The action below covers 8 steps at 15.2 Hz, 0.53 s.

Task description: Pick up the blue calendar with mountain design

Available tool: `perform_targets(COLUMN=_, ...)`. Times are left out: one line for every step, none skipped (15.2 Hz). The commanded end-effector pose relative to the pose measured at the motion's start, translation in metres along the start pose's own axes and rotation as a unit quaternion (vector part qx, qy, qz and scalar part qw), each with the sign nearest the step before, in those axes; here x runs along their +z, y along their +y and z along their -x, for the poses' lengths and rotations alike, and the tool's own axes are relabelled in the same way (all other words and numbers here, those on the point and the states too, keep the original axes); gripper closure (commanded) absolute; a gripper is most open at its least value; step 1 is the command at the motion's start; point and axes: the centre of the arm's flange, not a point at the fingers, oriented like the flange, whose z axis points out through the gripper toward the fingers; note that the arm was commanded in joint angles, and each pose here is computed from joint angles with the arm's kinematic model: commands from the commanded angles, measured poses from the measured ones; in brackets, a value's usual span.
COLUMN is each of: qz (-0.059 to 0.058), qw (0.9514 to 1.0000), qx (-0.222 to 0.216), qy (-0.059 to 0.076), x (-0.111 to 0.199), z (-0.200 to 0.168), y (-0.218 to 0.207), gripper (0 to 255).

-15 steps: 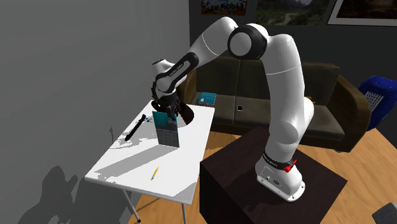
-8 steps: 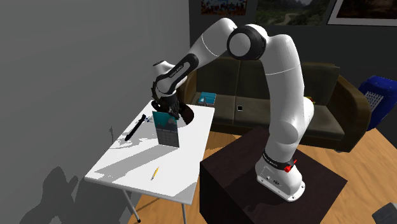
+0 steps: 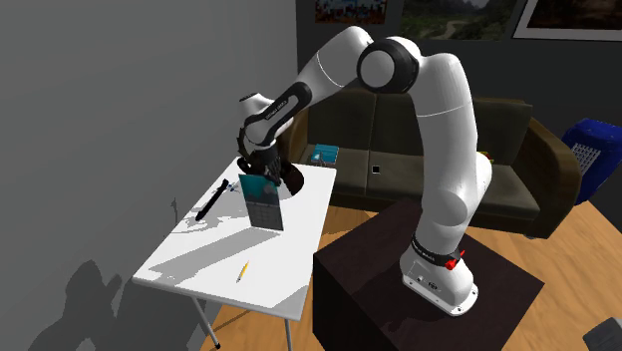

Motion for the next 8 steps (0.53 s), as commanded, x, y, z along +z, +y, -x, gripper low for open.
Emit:
perform_targets(qz=0.0, qw=1.0, qx=0.0, qy=0.0, x=-0.009, z=0.001, y=0.0, gripper=255)
perform_targets(qz=0.0, qw=1.0, qx=0.0, qy=0.0, x=-0.014, z=0.002, y=-0.001, gripper=255)
perform_targets(qz=0.0, qw=1.0, qx=0.0, qy=0.0, x=-0.019, z=0.003, y=-0.001, gripper=255)
perform_targets(qz=0.0, qw=1.0, qx=0.0, qy=0.0, x=-0.025, z=0.004, y=-0.001, gripper=255)
perform_targets(qz=0.0, qw=1.0, qx=0.0, qy=0.0, x=-0.03, z=0.006, y=-0.001, gripper=255)
perform_targets(qz=0.0, qw=1.0, qx=0.0, qy=0.0, x=-0.035, z=0.007, y=-0.001, gripper=255)
perform_targets(qz=0.0, qw=1.0, qx=0.0, qy=0.0, x=-0.04, z=0.008, y=-0.001, gripper=255)
perform_targets(qz=0.0, qw=1.0, qx=0.0, qy=0.0, x=-0.045, z=0.009, y=-0.001, gripper=255)
